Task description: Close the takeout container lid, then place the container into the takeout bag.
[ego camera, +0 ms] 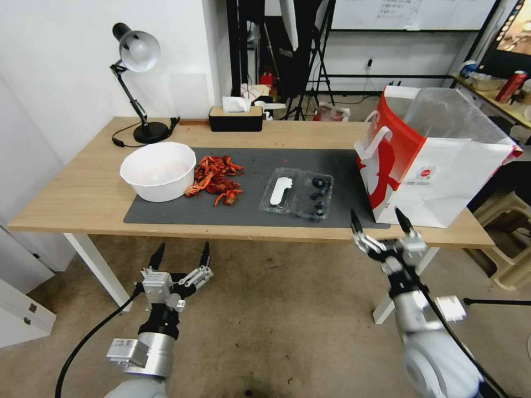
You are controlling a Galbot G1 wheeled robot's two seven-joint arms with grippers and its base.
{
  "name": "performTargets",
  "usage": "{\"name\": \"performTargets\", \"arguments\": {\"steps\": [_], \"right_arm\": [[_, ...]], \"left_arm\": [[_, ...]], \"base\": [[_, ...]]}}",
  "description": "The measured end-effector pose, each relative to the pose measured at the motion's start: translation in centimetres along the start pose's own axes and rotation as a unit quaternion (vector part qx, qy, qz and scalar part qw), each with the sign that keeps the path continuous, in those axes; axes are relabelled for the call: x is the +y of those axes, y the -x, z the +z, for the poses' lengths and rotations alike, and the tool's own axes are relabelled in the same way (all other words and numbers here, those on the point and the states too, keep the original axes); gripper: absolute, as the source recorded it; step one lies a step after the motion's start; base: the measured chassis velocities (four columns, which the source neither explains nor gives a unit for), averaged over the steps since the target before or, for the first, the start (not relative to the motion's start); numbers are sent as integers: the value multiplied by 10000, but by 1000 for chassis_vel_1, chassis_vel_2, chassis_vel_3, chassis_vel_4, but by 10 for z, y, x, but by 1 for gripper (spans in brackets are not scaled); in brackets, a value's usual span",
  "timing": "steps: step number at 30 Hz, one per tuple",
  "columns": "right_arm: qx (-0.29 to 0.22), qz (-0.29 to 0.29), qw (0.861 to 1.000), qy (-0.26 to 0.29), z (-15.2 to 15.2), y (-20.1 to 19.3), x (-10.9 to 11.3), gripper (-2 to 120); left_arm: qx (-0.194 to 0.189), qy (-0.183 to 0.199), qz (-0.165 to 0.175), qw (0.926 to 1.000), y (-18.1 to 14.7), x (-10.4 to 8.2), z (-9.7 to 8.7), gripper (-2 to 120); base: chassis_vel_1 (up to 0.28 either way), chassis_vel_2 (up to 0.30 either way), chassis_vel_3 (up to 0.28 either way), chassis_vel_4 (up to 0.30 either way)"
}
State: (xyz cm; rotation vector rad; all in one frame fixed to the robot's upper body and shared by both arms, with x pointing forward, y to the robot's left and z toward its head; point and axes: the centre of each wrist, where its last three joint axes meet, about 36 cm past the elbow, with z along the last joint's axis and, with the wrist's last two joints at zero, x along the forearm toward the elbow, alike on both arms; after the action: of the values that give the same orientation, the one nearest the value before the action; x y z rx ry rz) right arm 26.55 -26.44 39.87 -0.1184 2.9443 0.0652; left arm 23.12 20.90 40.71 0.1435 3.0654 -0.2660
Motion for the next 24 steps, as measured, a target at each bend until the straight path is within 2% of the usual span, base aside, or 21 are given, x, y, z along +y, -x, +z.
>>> {"name": "performTargets", "arguments": {"steps": [3,9,12,13,15,17,19,20,21,24], "right_arm": [[147,30,9998,117,10,-19,4,100],[237,25,9996,180,16,-25,9,100],[286,7,9994,204,18,-29,15,100],[286,7,9994,204,18,-29,15,100],[288,-73,9993,216,19,-25,18,100],[289,-121,9993,215,20,-21,19,100],[290,-217,9992,194,22,-12,19,100],[319,-222,9991,184,23,-13,18,100],[319,-222,9991,184,23,-13,18,100],[377,-192,9990,165,21,-18,17,100]], "left_arm": [[36,-27,52,10000,1,-2,3,100],[98,-94,73,9999,2,-2,8,100],[178,-404,179,9989,7,-4,8,100],[178,-404,179,9989,7,-4,8,100],[238,-918,307,9950,11,-9,-2,100],[228,-1053,331,9936,11,-10,-5,100],[244,-1581,468,9860,16,-14,-17,100],[284,-1879,617,9798,22,-17,-24,100],[284,-1879,617,9798,22,-17,-24,100],[487,-2656,968,9580,37,-29,-38,100]], "base": [[0,0,0,0],[0,0,0,0],[0,0,0,0],[0,0,0,0],[0,0,0,0],[0,0,0,0],[0,0,0,0],[0,0,0,0],[0,0,0,0],[0,0,0,0]]}}
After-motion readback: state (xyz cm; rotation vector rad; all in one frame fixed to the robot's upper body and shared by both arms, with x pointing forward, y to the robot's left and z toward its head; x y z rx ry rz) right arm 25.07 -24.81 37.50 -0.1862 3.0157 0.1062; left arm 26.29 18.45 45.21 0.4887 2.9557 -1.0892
